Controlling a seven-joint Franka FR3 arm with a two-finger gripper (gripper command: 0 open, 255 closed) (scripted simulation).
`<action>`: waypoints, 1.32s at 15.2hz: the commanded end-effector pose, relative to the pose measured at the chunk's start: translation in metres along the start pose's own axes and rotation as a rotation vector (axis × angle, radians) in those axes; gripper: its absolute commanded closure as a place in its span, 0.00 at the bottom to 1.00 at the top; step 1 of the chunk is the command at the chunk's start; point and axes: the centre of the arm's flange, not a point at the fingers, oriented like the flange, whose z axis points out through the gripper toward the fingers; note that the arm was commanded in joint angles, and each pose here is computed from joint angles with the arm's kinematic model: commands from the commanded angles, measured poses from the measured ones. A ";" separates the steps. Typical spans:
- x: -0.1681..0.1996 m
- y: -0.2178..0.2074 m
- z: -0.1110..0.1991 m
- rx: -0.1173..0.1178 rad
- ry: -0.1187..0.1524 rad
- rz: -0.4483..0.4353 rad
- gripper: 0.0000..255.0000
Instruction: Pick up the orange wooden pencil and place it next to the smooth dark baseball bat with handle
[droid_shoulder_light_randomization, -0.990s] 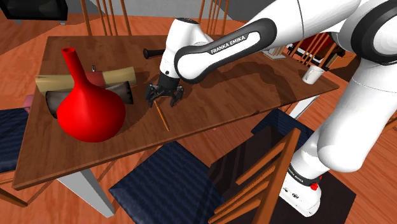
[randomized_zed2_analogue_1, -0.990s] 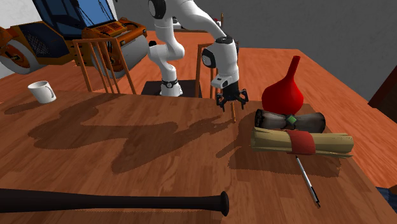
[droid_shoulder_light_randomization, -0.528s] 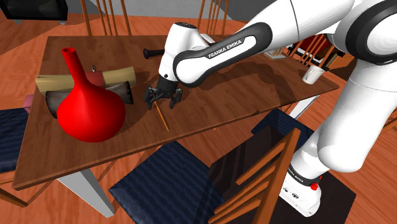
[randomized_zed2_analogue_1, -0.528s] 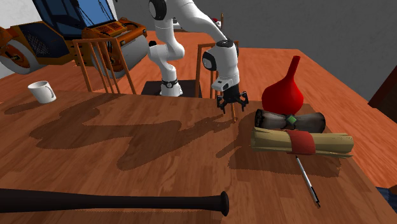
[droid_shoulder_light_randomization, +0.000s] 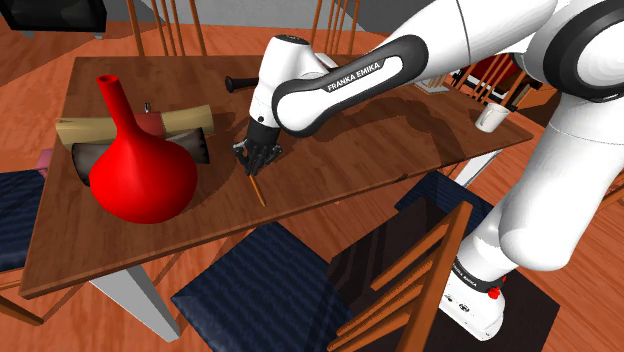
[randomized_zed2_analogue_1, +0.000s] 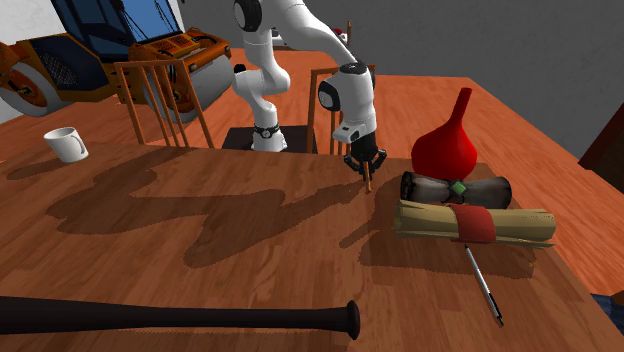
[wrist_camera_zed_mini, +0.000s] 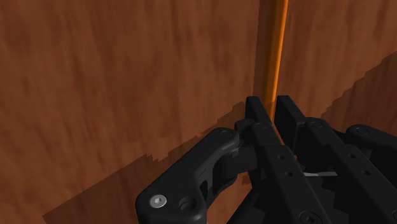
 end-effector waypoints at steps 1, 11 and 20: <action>0.000 0.000 0.001 -0.001 -0.001 0.000 1.00; 0.001 -0.008 -0.035 -0.001 -0.001 0.000 1.00; 0.002 -0.019 -0.082 -0.001 -0.001 0.000 1.00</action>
